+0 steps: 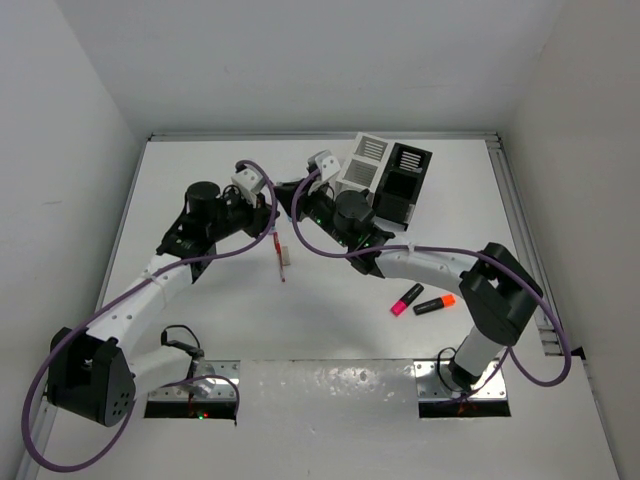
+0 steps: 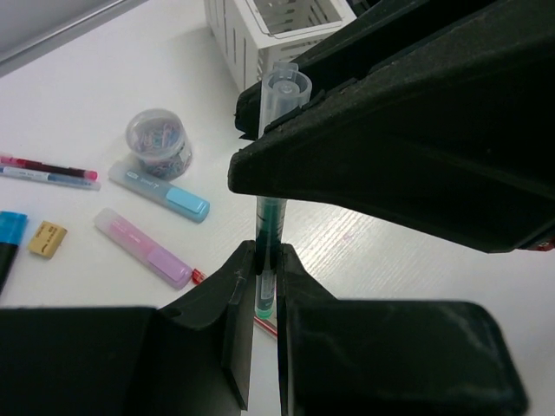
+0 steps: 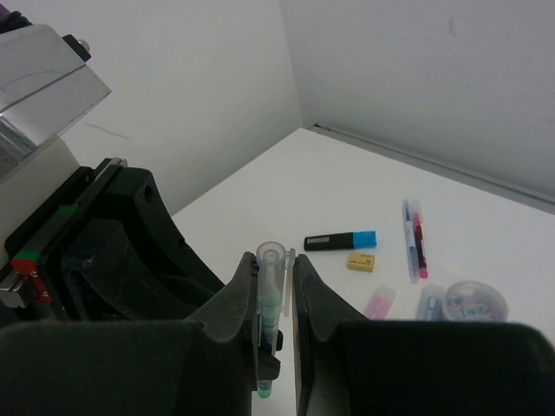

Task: Sort the stationery into containers
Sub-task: Close the pen cap on the pen.

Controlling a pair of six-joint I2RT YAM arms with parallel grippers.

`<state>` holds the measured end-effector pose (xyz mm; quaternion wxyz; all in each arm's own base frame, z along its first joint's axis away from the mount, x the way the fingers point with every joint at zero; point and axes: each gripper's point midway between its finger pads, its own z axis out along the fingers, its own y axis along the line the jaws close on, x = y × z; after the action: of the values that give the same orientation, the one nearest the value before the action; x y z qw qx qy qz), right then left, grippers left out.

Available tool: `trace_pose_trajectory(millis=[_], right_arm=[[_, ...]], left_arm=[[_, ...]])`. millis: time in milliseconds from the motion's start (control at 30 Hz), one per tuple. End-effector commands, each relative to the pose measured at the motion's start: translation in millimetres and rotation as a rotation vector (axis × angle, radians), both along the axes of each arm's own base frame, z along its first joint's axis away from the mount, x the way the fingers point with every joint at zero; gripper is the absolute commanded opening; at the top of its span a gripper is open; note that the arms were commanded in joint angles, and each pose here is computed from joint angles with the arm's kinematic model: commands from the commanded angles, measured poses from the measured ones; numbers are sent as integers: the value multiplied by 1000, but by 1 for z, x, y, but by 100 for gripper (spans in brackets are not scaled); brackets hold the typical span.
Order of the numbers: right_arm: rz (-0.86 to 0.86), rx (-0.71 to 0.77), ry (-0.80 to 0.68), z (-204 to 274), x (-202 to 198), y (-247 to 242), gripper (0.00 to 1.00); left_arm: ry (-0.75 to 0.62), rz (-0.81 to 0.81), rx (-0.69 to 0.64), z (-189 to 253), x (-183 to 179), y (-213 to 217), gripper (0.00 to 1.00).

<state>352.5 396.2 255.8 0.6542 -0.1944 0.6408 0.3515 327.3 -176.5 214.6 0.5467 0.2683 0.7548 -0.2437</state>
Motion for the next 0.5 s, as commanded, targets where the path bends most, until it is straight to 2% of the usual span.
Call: trace_pose_trajectory(millis=[0,233,467], right_arm=[[55,-333,244,-132,-31,-10,0],[59,-350,222,-122,-26,-6,0],[41,-394,269,-149,-35,-18,0]], left_arm=[[-442,27,-128,129,18,1,0],[-421,11,-141,125,15,-2,0],[-429,27,-148,128,15,1,0]])
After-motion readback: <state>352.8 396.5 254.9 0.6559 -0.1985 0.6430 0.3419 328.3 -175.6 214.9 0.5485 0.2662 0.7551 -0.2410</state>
